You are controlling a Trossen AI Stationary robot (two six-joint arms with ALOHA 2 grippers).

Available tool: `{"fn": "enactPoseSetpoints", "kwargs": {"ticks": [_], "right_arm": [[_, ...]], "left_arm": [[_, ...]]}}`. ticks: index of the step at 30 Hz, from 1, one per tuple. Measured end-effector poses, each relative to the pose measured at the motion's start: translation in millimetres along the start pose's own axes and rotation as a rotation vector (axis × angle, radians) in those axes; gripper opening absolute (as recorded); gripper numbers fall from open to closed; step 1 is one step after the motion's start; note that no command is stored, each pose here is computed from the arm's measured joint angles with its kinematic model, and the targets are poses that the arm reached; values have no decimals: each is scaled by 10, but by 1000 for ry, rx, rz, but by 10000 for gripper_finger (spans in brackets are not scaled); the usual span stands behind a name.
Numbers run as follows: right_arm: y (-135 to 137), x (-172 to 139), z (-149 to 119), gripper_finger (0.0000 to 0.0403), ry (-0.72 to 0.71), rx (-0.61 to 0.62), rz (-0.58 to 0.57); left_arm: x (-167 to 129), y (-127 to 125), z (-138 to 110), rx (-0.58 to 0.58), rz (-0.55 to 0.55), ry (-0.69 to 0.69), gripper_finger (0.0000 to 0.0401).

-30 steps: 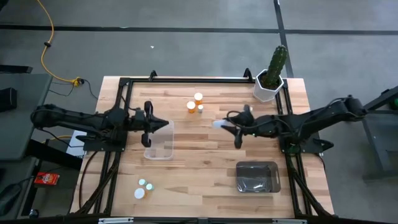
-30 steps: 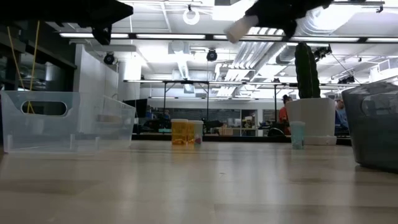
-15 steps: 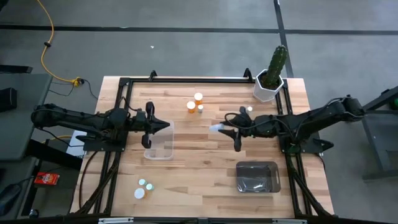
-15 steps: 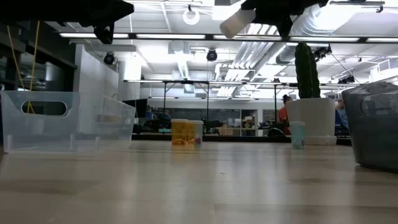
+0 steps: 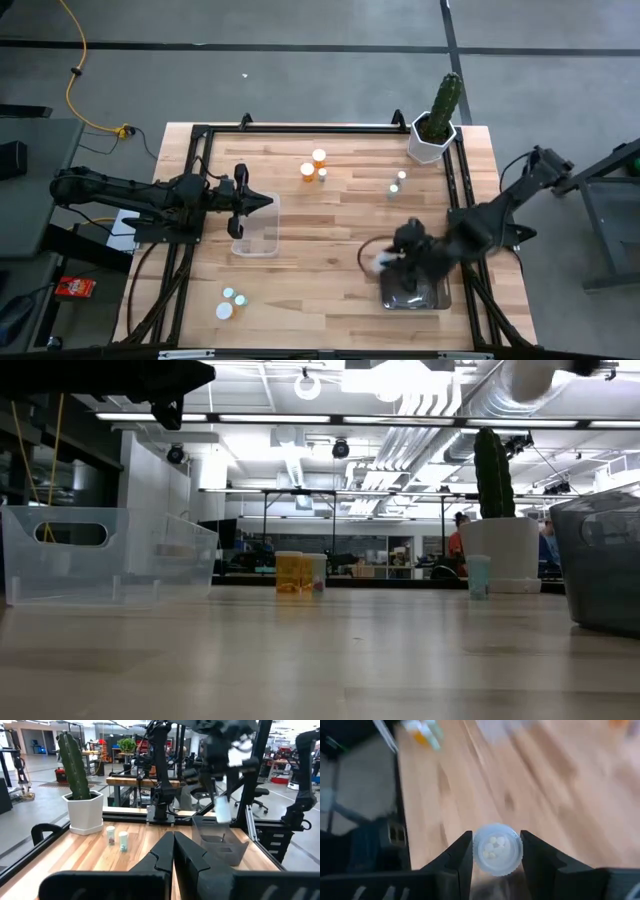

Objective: Pick and place medicine bottles into bin by pill shape (circle, oval)
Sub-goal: Put the transparent tablet bottle into the black bin

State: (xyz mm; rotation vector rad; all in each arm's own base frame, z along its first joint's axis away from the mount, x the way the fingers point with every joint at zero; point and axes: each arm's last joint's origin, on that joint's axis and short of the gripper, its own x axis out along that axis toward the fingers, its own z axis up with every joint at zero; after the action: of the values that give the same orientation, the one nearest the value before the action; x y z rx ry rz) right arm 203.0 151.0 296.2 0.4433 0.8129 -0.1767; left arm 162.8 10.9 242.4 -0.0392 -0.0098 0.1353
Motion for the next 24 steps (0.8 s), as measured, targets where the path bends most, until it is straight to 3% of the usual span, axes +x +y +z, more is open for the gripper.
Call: {"fn": "enactPoseSetpoints", "kwargs": {"ticks": [6, 10, 16, 24], "right_arm": [[140, 249, -435, 118, 240, 78, -173], [166, 489, -632, 118, 291, 26, -279], [142, 733, -692, 118, 314, -36, -363], [101, 866, -683, 118, 321, -29, -411]], "left_arm": [[0, 1, 2, 0, 3, -1, 0], [0, 0, 2, -1, 3, -1, 0], [0, 2, 2, 6, 7, -1, 0], [0, 2, 3, 7, 7, -1, 0]]}}
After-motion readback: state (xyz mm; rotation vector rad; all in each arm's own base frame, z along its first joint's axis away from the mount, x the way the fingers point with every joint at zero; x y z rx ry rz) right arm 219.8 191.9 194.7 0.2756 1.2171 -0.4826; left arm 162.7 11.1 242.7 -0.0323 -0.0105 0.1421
